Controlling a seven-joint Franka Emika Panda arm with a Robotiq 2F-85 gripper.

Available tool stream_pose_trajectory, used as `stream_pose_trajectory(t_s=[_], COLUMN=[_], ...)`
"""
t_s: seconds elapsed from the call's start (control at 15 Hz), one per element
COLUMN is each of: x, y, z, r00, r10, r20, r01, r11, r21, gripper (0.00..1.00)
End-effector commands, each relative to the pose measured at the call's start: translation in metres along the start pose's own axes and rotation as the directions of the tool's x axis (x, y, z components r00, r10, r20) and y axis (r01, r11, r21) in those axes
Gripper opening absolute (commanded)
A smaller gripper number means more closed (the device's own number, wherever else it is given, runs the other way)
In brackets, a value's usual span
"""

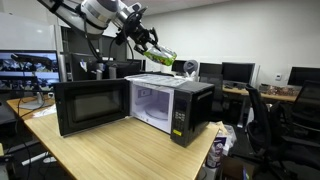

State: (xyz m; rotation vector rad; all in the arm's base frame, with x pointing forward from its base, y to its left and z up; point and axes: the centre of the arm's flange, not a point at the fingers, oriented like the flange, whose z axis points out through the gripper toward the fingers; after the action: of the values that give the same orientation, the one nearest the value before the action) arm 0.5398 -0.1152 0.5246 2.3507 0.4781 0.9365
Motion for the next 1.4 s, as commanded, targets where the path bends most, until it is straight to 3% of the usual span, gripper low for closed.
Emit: stream_pose_trajectory(t_s=[0.0,0.27,0.4,0.6,0.8,1.33], x=[-0.037,-0.081,-0.119,-0.163,-0.195,-0.243], y=[0.008,0.015,0.02,0.008,0.0,-0.041], z=[-0.057,-0.081,-0.09,-0.064,-0.05,-0.007], r00=[0.993,0.964,0.93,0.87,0.83,0.873], r10=[-0.063,-0.124,-0.161,-0.23,-0.275,-0.327], r20=[0.101,0.234,0.329,0.437,0.486,0.361], r01=[0.06,0.11,0.126,0.135,0.136,0.189], r11=[0.998,0.991,0.984,0.962,0.943,0.911], r21=[0.03,0.072,0.126,0.236,0.302,0.367], gripper=[0.1,0.1,0.1,0.1,0.1,0.1])
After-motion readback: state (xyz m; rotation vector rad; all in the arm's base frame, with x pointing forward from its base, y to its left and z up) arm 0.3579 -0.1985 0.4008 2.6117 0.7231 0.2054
